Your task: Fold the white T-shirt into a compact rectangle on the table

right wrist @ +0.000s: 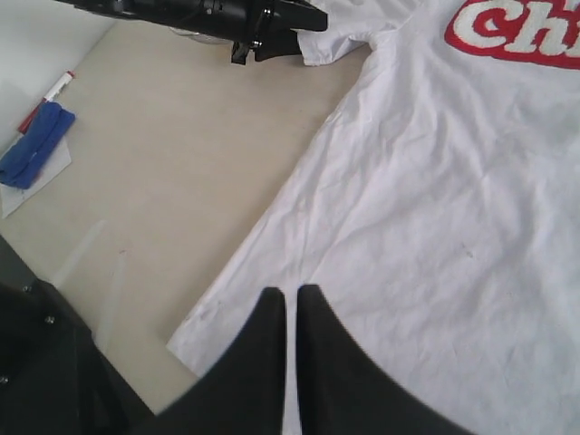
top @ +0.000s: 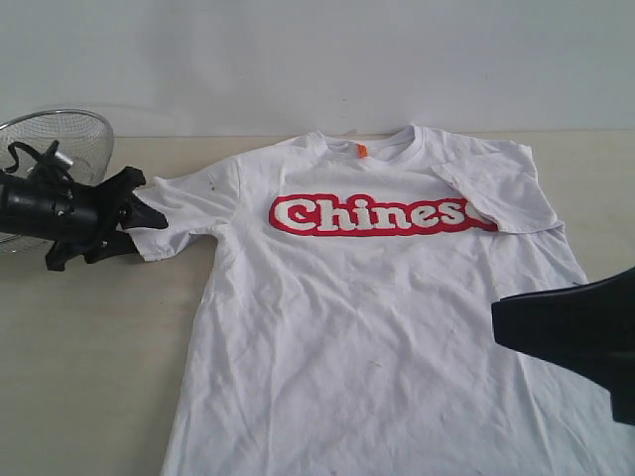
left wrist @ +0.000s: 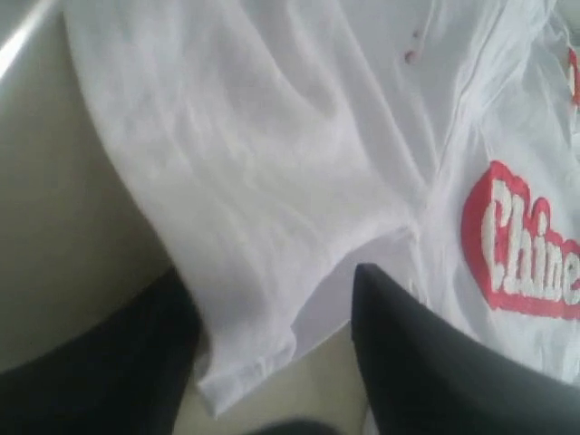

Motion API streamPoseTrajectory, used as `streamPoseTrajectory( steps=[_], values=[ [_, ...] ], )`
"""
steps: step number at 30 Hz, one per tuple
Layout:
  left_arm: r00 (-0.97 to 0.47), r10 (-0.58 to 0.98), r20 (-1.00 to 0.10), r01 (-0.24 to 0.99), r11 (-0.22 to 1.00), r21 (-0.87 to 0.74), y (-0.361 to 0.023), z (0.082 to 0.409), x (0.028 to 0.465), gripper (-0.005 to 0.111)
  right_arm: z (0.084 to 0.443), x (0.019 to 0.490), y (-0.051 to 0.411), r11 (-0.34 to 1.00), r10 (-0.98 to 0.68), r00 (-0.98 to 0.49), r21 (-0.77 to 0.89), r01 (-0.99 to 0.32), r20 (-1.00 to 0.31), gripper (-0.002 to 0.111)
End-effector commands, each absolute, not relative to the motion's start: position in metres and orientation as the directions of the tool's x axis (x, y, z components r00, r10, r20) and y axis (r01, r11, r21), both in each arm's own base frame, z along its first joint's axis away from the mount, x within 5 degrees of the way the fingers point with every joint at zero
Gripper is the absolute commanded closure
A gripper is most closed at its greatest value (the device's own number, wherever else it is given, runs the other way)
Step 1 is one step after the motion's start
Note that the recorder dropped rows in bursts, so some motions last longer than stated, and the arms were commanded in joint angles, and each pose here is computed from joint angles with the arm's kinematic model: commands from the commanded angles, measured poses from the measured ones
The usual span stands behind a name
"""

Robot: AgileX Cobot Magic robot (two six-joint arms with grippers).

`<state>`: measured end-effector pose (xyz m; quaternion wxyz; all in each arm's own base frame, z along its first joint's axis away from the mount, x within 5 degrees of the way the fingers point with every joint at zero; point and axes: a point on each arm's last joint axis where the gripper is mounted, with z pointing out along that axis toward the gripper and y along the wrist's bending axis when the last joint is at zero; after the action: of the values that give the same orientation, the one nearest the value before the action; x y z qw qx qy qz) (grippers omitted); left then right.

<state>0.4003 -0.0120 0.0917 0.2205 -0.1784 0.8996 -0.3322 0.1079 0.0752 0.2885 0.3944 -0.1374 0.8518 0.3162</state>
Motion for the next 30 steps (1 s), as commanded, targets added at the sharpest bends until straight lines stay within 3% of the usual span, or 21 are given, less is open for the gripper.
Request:
streamPoseTrajectory(
  steps=[1,6,9,12,18,30],
  values=[
    [-0.835,-0.459,-0.304,-0.152,0.724,-0.673,-0.018,0.087,0.403,0.057,0.289,0.108,0.074,0.767,0.02,-0.634,0.418,-0.486,-0.773,0.108],
    [-0.799,-0.517,-0.306,-0.174,0.687,-0.705,-0.018,0.09,0.407,0.06,0.289,0.108,0.074,0.767,0.019,-0.635,0.418,-0.487,-0.772,0.108],
    [-0.775,-0.55,-0.311,-0.181,0.665,-0.725,-0.017,0.093,0.41,0.077,0.289,0.108,0.074,0.767,0.021,-0.634,0.42,-0.486,-0.773,0.108],
    [-0.774,-0.538,-0.335,-0.154,0.673,-0.724,-0.018,0.094,0.411,0.101,0.289,0.108,0.074,0.766,0.02,-0.635,0.419,-0.487,-0.772,0.108],
    [-0.772,-0.523,-0.36,-0.121,0.677,-0.726,-0.023,0.1,0.417,0.102,0.289,0.108,0.074,0.766,0.021,-0.635,0.421,-0.486,-0.772,0.108],
    [-0.775,-0.346,-0.529,0.115,0.746,-0.656,-0.075,0.131,0.436,0.102,0.289,0.108,0.074,0.766,0.019,-0.634,0.419,-0.488,-0.773,0.108]
  ],
)
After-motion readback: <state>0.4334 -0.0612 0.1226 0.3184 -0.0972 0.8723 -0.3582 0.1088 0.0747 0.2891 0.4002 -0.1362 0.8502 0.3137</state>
